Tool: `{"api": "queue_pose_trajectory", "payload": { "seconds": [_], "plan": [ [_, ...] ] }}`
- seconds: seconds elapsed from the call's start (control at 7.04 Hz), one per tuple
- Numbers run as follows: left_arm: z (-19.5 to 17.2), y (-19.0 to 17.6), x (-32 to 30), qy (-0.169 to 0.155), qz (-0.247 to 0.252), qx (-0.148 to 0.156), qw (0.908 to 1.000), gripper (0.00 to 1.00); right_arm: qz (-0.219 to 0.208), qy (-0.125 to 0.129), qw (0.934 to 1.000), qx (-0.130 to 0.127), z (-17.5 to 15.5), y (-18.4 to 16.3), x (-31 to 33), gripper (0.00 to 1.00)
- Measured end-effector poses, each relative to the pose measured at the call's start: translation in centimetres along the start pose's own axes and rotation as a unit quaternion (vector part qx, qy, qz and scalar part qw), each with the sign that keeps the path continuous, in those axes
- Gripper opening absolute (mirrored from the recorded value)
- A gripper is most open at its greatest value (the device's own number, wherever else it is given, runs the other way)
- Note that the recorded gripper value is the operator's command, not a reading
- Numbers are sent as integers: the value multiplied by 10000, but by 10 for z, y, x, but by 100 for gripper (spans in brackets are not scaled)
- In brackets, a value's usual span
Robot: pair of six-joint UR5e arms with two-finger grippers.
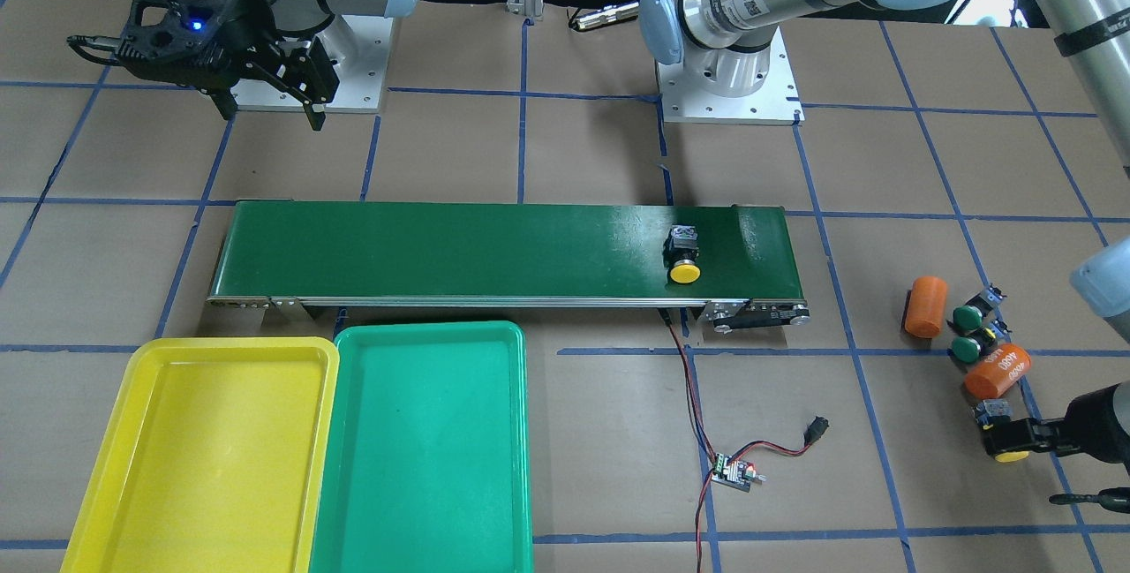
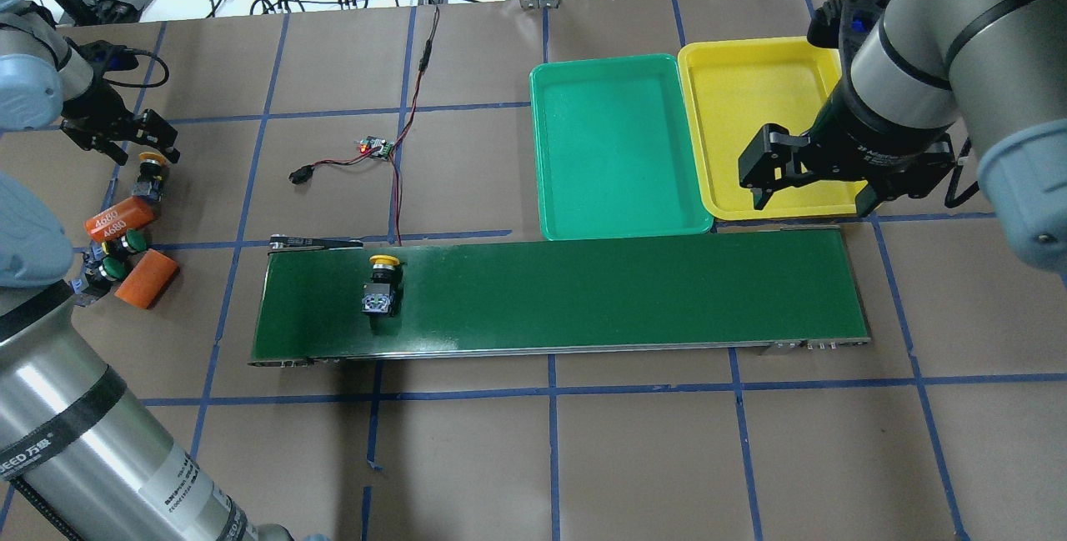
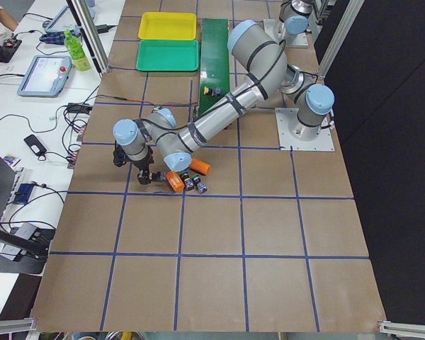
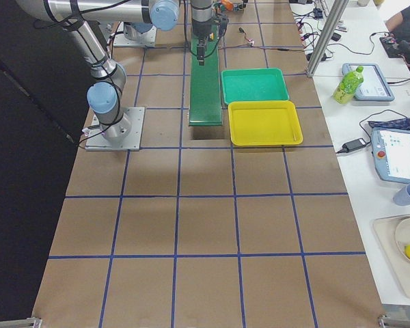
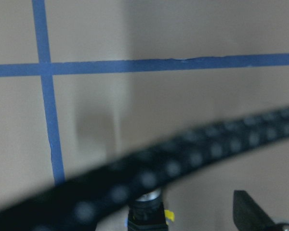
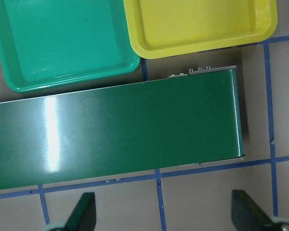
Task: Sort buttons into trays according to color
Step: 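Grasp another yellow-capped button with the left gripper and carry it to the belt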
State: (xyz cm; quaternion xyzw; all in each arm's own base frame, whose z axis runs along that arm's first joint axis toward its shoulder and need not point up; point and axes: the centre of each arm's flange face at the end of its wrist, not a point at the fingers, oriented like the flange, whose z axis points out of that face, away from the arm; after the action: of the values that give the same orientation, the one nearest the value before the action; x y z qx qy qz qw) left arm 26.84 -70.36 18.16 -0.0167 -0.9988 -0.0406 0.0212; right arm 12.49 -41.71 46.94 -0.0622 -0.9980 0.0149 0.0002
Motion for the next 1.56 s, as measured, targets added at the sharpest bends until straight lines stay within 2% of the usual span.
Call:
{"api": "queue_pose_trajectory", "payload": {
  "seconds": [0.14,0.28,0.43,0.71,0.85,1.14,1.28,1.56],
  "plan": [
    [11,8,-3,66,-41,-98,9999,55,3,0,10000,-4,1,0,0,100],
    [14,15,-9,92,-87,-148,9998,11,5,1,10000,-6,1,0,0,100],
    [12,20,-11,99,-116,-180,9997,0,7,0,10000,1,1,0,0,100],
    [1,25,-4,115,-140,-227,9996,0,-2,35,10000,29,1,0,1,100],
    [-17,24,11,95,-211,-219,9995,0,-5,46,10000,32,0,0,1,100],
    [-66,20,106,79,-291,-270,9992,0,-12,56,10000,28,0,1,1,100],
    [-89,38,156,131,-238,-350,9990,0,-14,64,10000,25,1,1,1,100],
    [-113,113,246,250,-232,-440,9984,0,-15,71,10000,17,1,1,1,100]
  ]
}}
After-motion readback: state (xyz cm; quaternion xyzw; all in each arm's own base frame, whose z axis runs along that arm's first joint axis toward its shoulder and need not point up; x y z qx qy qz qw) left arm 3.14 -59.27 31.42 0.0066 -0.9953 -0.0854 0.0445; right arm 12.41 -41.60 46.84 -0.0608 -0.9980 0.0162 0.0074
